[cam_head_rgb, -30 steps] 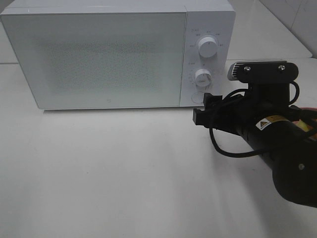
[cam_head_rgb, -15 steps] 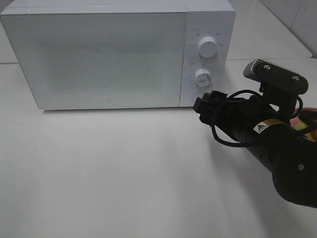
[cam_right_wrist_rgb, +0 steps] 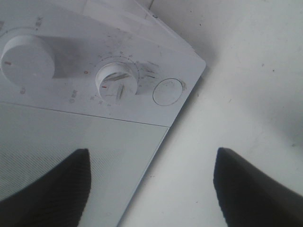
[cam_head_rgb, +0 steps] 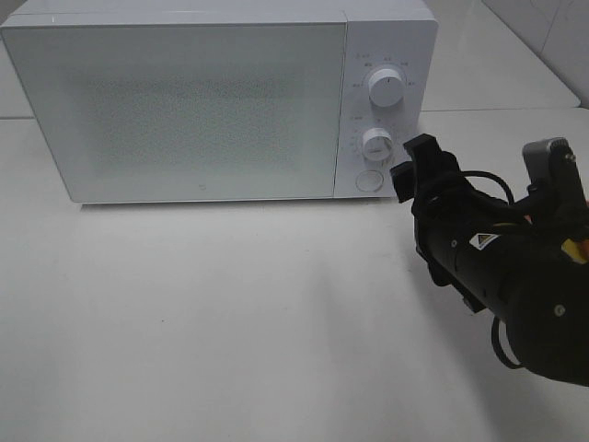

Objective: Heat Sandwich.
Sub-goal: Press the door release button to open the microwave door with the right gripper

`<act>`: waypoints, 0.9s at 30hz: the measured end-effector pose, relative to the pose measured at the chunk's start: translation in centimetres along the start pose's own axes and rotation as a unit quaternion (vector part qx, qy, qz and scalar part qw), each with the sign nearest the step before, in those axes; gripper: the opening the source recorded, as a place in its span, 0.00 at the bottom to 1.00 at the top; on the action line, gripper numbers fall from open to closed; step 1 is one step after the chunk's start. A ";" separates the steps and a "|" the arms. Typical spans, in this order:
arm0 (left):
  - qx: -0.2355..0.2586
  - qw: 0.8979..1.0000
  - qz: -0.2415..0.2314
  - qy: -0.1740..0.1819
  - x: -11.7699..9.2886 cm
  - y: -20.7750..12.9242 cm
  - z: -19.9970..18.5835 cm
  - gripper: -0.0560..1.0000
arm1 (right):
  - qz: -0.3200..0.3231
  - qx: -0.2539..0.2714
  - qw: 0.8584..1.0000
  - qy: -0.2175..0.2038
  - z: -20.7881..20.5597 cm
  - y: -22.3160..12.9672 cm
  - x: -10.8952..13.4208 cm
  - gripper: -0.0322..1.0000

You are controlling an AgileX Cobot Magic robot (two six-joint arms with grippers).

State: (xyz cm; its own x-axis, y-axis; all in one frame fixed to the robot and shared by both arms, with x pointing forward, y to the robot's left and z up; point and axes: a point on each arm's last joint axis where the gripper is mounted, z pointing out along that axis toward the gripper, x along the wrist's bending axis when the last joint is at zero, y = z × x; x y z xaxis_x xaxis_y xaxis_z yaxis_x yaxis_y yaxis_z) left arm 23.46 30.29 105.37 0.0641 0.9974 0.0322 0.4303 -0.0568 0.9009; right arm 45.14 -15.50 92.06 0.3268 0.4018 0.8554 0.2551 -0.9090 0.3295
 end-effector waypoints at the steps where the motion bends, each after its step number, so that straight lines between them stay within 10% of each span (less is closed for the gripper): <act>1: 0.000 1.000 0.000 0.000 0.0 0.0 0.0 0.89 | 0.000 0.000 1.000 0.000 0.0 0.0 0.0 0.72; 10: 0.000 1.000 0.000 0.000 0.0 0.0 0.0 0.89 | 0.142 0.001 0.990 0.001 0.0 0.0 0.0 0.49; 19: 0.000 1.000 0.000 0.000 0.0 0.0 0.0 0.89 | 0.178 0.001 0.984 0.001 0.0 0.0 0.0 0.06; 27: 0.000 1.000 0.000 0.000 0.0 0.0 0.0 0.89 | 0.179 0.001 0.984 0.000 0.0 0.0 0.0 0.04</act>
State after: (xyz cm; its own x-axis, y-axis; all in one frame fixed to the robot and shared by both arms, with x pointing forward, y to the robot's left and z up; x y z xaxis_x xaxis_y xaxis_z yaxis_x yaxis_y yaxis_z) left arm 23.46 30.29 105.37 0.0641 0.9974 0.0322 0.4303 -0.0568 0.9009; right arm 45.13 -15.47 92.05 0.3968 0.0559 0.9162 0.1262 -0.9920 0.0058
